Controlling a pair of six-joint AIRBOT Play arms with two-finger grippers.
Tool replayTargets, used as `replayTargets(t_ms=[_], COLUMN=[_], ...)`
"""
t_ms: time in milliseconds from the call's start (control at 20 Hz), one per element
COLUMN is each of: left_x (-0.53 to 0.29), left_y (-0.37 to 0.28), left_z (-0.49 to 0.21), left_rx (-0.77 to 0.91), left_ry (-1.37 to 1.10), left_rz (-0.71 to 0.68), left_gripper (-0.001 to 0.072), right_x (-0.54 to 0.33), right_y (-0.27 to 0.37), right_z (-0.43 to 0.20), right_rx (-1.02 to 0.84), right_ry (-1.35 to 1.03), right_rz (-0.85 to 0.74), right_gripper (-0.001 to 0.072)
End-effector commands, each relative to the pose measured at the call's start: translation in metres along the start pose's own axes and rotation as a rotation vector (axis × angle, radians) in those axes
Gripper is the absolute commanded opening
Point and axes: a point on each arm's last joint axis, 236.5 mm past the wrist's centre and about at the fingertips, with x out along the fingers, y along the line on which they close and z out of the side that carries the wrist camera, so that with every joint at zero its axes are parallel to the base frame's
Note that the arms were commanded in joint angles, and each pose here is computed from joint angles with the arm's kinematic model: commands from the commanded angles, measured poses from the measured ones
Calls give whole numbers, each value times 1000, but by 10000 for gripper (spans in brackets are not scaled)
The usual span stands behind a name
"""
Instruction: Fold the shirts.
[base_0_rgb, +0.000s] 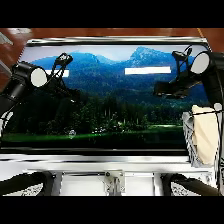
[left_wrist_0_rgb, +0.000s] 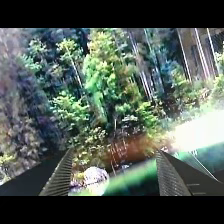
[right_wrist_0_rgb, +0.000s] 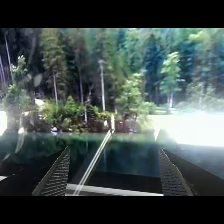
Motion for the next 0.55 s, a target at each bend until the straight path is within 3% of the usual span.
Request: replayTargets(t_ms=[0,500], left_x=[0,0], left_y=[0,0], left_z=[1,1], left_rx=[3,3], left_ry=[-2,-2], left_rz=[4,4], left_gripper=[597,597], right_x=[6,6], right_y=[10,9], right_z=[-4,-4], right_rx=[-16,-16], right_ry=[22,22], right_rz=[8,4], right_gripper=[671,671])
